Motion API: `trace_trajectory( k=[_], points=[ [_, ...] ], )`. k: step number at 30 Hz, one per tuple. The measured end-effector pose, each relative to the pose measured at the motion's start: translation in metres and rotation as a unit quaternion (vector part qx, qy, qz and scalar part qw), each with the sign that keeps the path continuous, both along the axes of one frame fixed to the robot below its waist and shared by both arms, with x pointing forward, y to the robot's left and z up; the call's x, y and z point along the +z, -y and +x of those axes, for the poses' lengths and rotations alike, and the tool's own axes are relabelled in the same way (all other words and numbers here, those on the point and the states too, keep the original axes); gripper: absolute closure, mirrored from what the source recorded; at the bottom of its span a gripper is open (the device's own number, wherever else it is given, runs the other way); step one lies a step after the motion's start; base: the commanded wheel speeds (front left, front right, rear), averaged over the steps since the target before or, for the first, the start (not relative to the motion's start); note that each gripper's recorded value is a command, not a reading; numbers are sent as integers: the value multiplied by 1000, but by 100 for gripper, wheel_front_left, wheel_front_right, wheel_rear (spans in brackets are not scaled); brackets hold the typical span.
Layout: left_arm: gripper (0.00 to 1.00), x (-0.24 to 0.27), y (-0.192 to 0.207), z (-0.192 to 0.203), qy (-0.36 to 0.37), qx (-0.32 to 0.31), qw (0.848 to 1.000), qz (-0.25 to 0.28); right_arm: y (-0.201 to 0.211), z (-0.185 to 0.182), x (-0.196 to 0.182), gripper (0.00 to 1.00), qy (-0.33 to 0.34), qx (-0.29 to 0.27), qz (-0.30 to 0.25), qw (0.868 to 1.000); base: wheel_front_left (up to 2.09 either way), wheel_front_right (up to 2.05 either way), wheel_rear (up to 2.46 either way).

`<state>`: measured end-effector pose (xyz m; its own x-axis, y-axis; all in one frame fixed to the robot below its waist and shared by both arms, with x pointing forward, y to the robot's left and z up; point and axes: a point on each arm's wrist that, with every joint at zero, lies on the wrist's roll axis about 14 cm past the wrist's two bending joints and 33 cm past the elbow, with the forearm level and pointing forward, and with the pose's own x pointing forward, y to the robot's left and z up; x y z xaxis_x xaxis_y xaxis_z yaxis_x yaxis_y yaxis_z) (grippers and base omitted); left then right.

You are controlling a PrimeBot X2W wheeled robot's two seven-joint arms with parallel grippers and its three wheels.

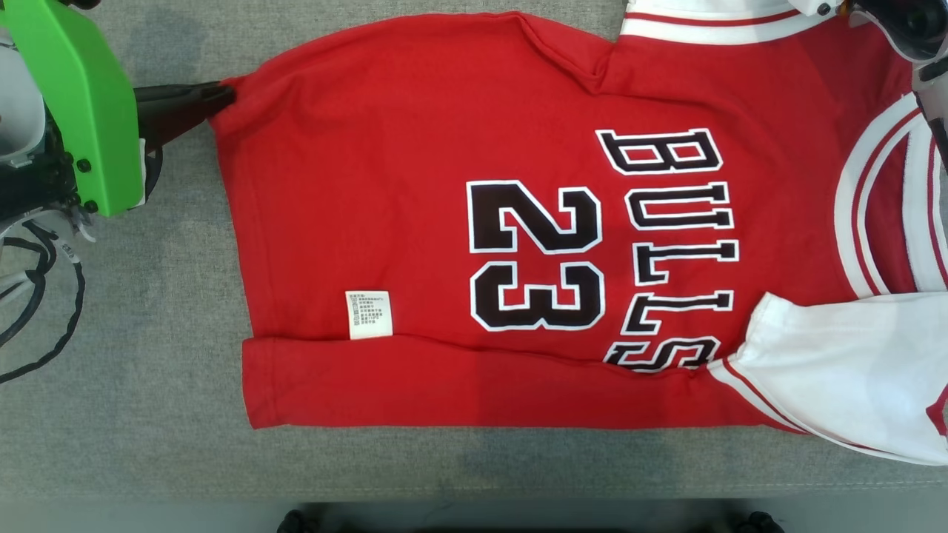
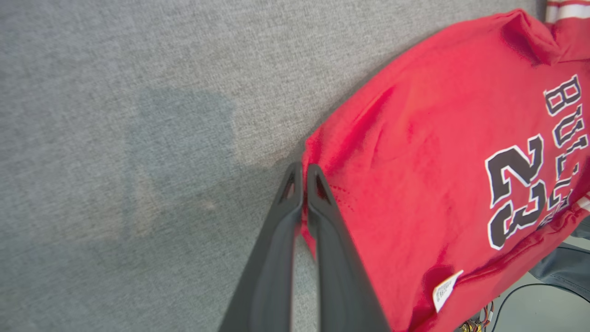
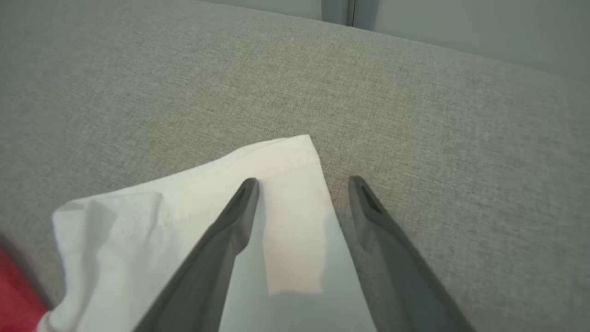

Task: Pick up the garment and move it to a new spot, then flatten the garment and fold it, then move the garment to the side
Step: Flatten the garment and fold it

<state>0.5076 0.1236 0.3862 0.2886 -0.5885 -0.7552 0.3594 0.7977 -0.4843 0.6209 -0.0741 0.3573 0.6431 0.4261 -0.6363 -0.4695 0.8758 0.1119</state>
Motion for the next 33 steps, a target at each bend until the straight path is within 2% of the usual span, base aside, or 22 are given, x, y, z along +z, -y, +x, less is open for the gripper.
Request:
trace_trajectory(
  k=[7,10,13,14,19,21,22,23,25,27,33],
  points=[
    [100,-3,0,-1,-1,-1,1000,-1,-6,2,-6,0,-6,8,-5,1000,0,0,0],
    [100,-4,0,-1,0,-1,1000,0,-7,3,-7,9,-7,8,-6,1000,0,0,0],
    [100,-5,0,-2,-1,0,1000,-1,-7,5,-7,9,-7,7,-7,1000,0,0,0],
    [100,-5,1,-2,-2,-1,1000,-2,-7,5,-8,14,-8,7,-7,1000,0,0,0],
    [100,-5,3,-2,-1,-2,1000,-5,-6,8,-10,51,-13,5,-10,1000,0,0,0],
    [100,-5,3,0,1,-2,1000,-6,-6,10,-11,56,-13,5,-10,1000,0,0,0],
    [100,-5,3,0,1,-2,1000,-6,-6,10,-11,61,-13,5,-10,1000,0,0,0],
    [100,-5,2,0,1,-2,1000,-6,-7,11,-12,71,-14,6,-9,1000,0,0,0],
    [100,-6,1,0,1,0,1000,-5,-8,11,-13,78,-14,7,-8,1000,0,0,0],
    [100,-8,0,1,0,3,1000,-4,-9,11,-14,100,-15,8,-8,1000,0,0,0],
    [100,-10,-2,2,0,8,1000,-4,-9,13,-13,100,-14,6,-4,1000,0,0,0]
  ],
)
